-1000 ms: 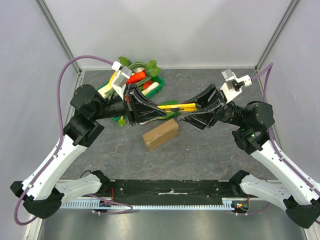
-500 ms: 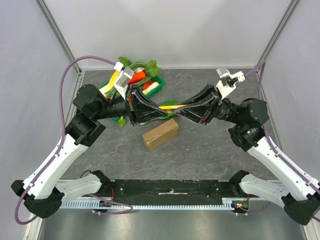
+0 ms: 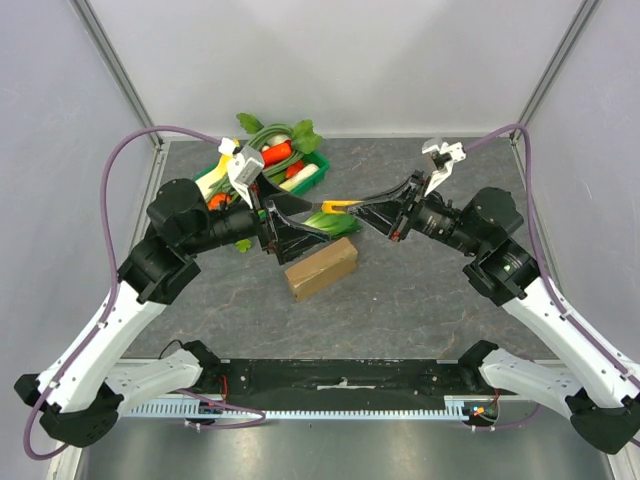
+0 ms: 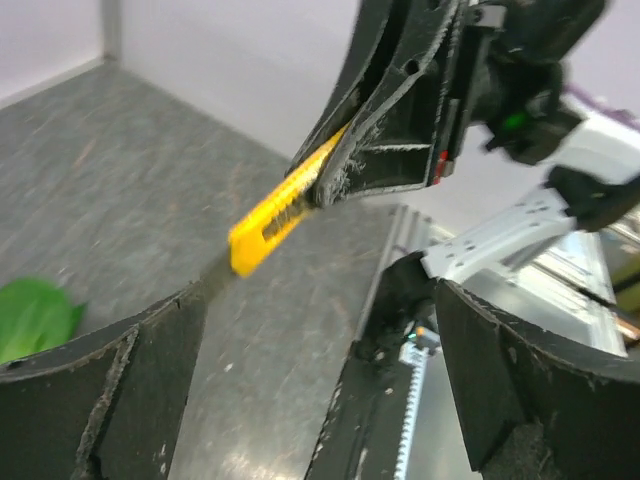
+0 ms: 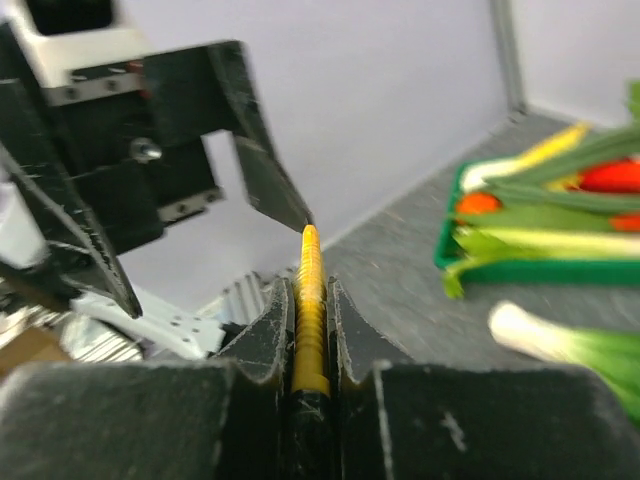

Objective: Unpack the express box

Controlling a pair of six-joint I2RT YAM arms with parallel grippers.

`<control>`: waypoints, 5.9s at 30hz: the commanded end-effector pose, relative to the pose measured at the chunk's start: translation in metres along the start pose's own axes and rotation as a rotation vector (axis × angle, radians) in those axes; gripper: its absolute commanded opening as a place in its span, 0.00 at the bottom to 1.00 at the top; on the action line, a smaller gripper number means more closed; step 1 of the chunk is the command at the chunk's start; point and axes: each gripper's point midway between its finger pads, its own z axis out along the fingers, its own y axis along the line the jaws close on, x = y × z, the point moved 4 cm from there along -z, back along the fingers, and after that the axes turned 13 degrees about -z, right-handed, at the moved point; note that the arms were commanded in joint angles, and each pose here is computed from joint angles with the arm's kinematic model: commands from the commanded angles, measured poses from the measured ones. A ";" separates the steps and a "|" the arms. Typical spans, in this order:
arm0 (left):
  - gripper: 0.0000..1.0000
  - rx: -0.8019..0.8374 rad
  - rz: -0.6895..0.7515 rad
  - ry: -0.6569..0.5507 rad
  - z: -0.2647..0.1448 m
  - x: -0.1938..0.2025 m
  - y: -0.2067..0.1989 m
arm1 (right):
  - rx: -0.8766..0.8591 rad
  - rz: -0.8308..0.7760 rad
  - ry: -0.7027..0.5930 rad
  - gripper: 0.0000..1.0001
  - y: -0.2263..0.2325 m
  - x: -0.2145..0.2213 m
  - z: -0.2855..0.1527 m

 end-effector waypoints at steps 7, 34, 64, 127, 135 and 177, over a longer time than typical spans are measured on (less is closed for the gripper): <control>0.99 -0.462 0.013 0.298 0.019 0.088 0.139 | 0.656 -0.124 0.382 0.00 -0.090 0.090 -0.069; 0.40 -0.563 0.241 0.882 0.055 0.220 0.284 | 0.748 -0.056 0.432 0.00 -0.107 0.168 -0.100; 0.61 -0.366 0.311 0.971 0.044 0.261 0.262 | 0.592 0.004 0.394 0.00 -0.107 0.204 -0.073; 0.32 -0.635 0.224 0.957 0.032 0.257 0.305 | 0.437 0.177 0.828 0.00 -0.060 0.235 -0.119; 0.36 -0.604 0.224 0.941 0.035 0.254 0.300 | 0.475 0.155 0.825 0.00 -0.058 0.222 -0.128; 0.45 -0.755 -0.408 0.425 -0.021 0.211 0.245 | 0.615 0.018 0.613 0.00 -0.144 0.214 -0.005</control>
